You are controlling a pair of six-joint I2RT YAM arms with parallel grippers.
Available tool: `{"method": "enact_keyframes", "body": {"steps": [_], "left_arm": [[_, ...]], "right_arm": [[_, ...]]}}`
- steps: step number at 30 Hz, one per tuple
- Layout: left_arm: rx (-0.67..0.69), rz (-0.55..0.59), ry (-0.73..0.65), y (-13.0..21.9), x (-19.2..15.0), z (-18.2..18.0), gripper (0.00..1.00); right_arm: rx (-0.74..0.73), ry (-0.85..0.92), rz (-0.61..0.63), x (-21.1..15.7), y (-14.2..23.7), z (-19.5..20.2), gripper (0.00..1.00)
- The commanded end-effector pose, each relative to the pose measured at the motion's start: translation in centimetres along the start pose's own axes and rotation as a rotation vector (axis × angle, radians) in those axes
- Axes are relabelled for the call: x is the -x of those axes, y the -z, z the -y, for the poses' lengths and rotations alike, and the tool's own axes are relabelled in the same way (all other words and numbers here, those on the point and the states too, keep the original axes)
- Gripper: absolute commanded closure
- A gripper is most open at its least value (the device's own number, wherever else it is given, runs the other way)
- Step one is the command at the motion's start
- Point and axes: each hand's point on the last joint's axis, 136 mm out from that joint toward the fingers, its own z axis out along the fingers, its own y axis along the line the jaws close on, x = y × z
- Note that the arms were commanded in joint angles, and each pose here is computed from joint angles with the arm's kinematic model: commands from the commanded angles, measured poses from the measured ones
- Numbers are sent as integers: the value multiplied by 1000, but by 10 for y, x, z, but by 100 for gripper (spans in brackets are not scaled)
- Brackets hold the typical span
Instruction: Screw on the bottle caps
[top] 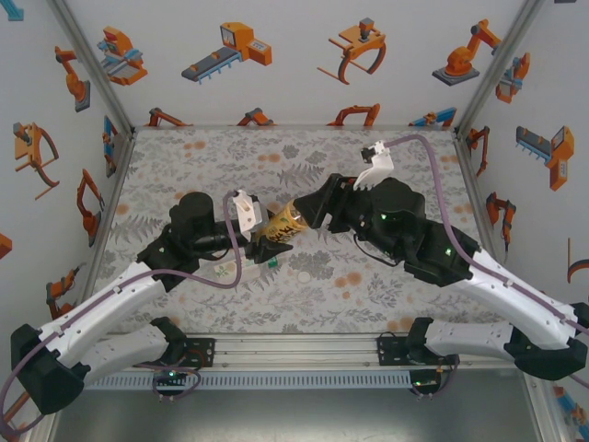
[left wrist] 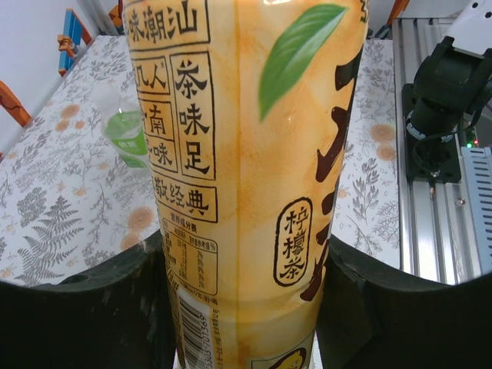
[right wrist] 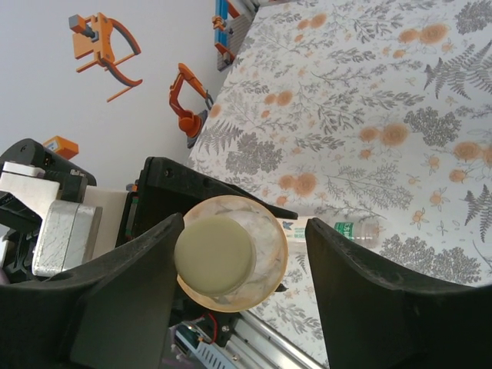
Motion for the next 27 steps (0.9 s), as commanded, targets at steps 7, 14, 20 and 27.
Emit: {"method": "enact_keyframes", "body": {"steps": [7,14,20,27], "left_arm": [[-35,20,-38,-1,8,5,100],[-112,-32,-37,2,-2,19,100],[-243,-57,-50,14,-5,46,100],[-345,-42,-69,28,-4,69,100]], "right_arm": [[14,101,97,44,42,-9,35],[104,339,90,56,73,-25,38],[371,670,-21,21,103,-53,44],[655,906,-314,-52,121,-61,43]]}}
